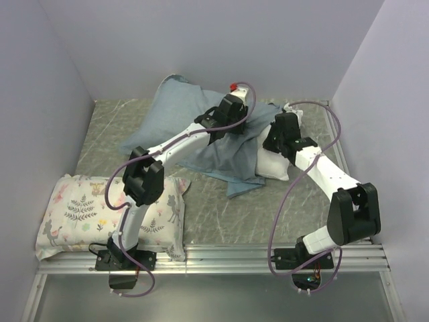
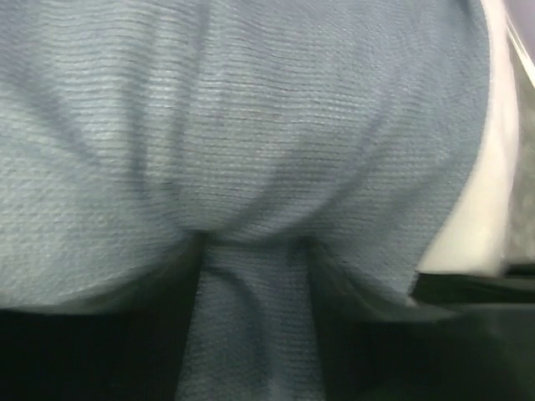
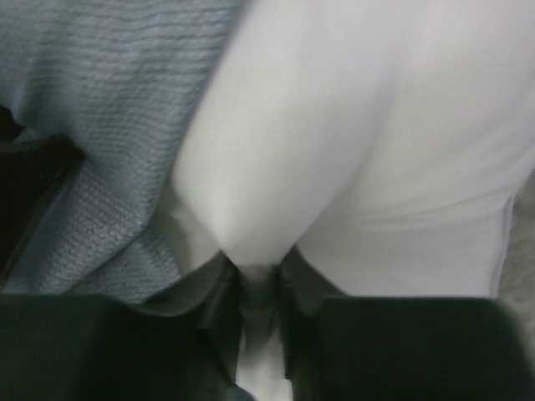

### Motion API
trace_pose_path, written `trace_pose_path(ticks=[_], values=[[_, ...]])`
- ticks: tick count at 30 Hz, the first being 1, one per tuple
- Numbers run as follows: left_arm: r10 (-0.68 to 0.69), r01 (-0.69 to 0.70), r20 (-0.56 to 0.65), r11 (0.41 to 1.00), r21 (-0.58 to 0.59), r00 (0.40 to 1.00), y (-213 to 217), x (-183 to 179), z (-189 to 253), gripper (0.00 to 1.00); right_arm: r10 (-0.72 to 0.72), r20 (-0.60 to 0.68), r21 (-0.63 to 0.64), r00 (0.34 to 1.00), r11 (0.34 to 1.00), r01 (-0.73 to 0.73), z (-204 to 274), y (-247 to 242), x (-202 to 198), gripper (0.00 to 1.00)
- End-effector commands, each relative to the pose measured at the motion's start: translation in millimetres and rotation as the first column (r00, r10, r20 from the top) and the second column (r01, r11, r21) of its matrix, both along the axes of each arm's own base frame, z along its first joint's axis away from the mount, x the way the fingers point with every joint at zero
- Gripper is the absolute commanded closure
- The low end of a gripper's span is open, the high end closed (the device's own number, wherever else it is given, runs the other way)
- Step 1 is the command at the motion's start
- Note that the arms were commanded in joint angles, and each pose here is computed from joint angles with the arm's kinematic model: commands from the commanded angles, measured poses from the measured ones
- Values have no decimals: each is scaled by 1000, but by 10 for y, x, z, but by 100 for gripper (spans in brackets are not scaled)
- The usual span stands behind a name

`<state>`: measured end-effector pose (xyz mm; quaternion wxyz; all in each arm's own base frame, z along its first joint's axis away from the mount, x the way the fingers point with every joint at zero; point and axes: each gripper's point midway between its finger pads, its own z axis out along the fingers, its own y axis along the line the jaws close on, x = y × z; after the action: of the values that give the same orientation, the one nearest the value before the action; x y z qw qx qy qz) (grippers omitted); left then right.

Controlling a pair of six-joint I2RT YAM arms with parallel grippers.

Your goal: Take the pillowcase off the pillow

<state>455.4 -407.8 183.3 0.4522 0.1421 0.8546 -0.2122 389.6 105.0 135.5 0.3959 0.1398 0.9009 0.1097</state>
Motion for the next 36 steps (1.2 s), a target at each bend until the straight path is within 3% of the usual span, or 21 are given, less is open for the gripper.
trace_pose_path(ticks=[1, 2, 4, 5, 11, 18, 21, 23, 25, 27, 28, 31, 32, 33, 34, 36], values=[[188, -196, 85, 976, 95, 978, 443, 307, 228, 65, -29, 26, -28, 999, 999, 29, 246, -66, 74, 86], [216, -225, 93, 970, 94, 972, 513, 350, 272, 77, -37, 37, -36, 999, 999, 39, 328, -94, 83, 100], [294, -304, 127, 951, 66, 947, 745, 487, 490, 96, -59, 75, -44, 995, 997, 62, 581, -182, 109, 100], [322, -332, 138, 942, 57, 937, 846, 534, 559, 99, -65, 90, -36, 994, 997, 69, 669, -210, 120, 100], [539, -547, 195, 837, -16, 819, 1775, 837, 1014, 100, -136, 210, 1, 968, 990, 138, 1335, -502, 98, 100], [748, -747, 145, 661, -70, 648, 3106, 1008, 994, 100, -222, 282, 28, 933, 974, 223, 1862, -899, 70, 100], [782, -777, 117, 622, -98, 612, 3475, 1039, 968, 100, -254, 300, 20, 920, 965, 260, 1932, -1013, 21, 100], [759, -749, 93, 651, -125, 644, 3419, 1081, 963, 100, -241, 308, 37, 921, 970, 241, 1939, -967, 29, 100], [653, -641, 69, 755, -139, 754, 3054, 1120, 913, 98, -219, 288, 65, 932, 976, 209, 1820, -874, 81, 100], [582, -571, 78, 811, -128, 809, 2697, 1088, 870, 87, -201, 260, 61, 945, 980, 192, 1702, -781, 112, 100], [530, -520, 85, 846, -116, 843, 2557, 1056, 863, 71, -197, 249, 53, 948, 980, 189, 1648, -755, 140, 100], [472, -461, 85, 879, -117, 878, 2329, 900, 903, 28, -213, 239, 29, 948, 977, 212, 1558, -799, 167, 100], [467, -459, 70, 883, -100, 882, 2322, 822, 798, 24, -215, 238, 23, 947, 976, 216, 1557, -811, 177, 100], [474, -463, 94, 878, -123, 875, 2351, 725, 971, 16, -216, 236, 19, 947, 976, 218, 1549, -816, 185, 100], [490, -477, 97, 869, -130, 866, 2398, 663, 1004, 1, -215, 234, 15, 948, 976, 218, 1539, -819, 198, 100], [533, -522, 101, 845, -118, 840, 2565, 463, 1038, 1, -214, 238, 16, 947, 976, 217, 1574, -811, 218, 100]])
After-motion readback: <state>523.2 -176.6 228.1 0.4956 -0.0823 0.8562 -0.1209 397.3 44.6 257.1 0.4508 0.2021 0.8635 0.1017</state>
